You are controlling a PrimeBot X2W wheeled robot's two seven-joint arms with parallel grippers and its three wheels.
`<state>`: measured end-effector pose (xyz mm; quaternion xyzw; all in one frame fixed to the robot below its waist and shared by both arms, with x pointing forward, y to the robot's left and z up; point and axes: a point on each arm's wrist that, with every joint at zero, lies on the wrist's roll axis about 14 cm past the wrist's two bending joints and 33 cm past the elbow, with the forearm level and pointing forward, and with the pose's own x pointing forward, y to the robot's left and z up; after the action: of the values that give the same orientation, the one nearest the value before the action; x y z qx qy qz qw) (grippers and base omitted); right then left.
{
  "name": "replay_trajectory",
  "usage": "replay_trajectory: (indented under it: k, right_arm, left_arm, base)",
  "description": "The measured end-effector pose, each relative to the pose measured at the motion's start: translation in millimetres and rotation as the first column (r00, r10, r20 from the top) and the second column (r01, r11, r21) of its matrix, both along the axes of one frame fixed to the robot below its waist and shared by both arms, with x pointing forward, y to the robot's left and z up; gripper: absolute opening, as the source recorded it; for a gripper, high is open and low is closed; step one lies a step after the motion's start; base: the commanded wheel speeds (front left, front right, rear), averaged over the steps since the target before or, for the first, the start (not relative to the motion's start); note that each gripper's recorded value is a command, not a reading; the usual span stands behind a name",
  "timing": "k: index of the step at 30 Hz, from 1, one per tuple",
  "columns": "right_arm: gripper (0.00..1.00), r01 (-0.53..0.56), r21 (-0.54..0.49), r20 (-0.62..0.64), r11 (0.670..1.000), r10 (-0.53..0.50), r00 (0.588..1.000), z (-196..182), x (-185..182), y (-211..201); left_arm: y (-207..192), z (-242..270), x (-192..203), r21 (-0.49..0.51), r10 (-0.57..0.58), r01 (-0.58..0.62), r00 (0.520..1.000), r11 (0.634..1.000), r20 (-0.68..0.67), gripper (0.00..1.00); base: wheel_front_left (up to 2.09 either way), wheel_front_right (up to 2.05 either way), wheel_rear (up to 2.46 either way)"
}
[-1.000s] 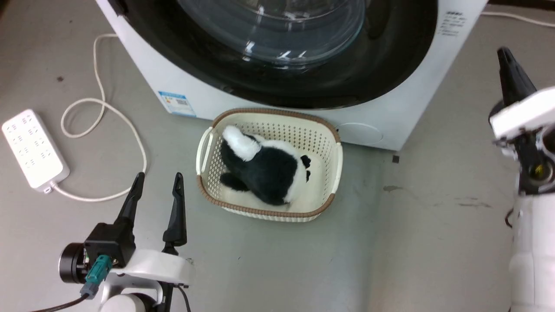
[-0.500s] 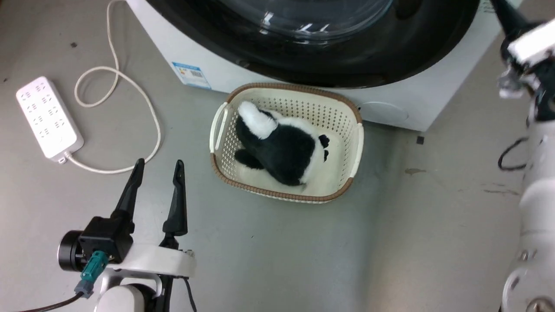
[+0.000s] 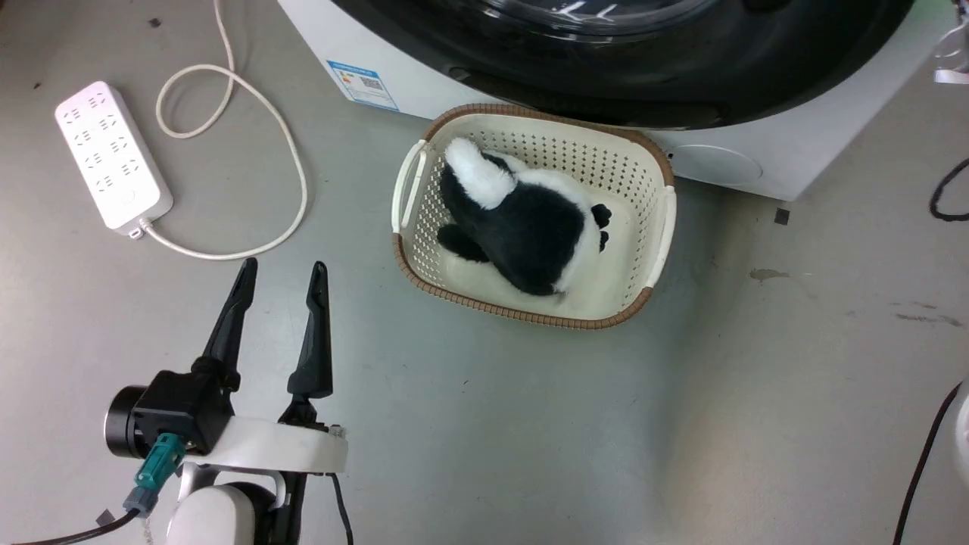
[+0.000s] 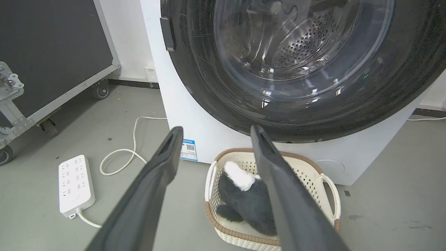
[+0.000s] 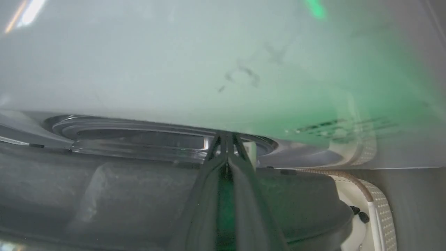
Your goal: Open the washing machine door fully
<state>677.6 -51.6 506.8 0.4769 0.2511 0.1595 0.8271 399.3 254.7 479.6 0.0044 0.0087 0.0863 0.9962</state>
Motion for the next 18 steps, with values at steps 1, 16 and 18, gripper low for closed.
replay_trajectory:
  k: [1,16,18]
  right_arm:
    - [0.0,-0.009,0.001,-0.01,1.0,0.009,1.0,-1.8,-0.2,0.7]
    - [0.0,-0.197,0.121,-0.136,0.973,0.212,0.968,-2.5,-55.7,37.1]
    - [0.0,-0.211,0.14,-0.142,0.967,0.23,0.963,-0.2,-65.2,35.9]
  left_arm:
    - [0.5,0.2,-0.5,0.0,0.002,-0.002,1.0,1.0,0.0,1.0]
    - [0.5,30.3,-9.1,-0.004,0.004,-0.003,0.994,1.0,0.105,1.0]
    - [-0.6,35.1,-11.9,-0.006,0.002,-0.001,0.993,1.0,0.119,1.0]
  base:
    - [0.0,0.0,0.0]
    - [0.0,0.0,0.0]
    - [0.0,0.0,0.0]
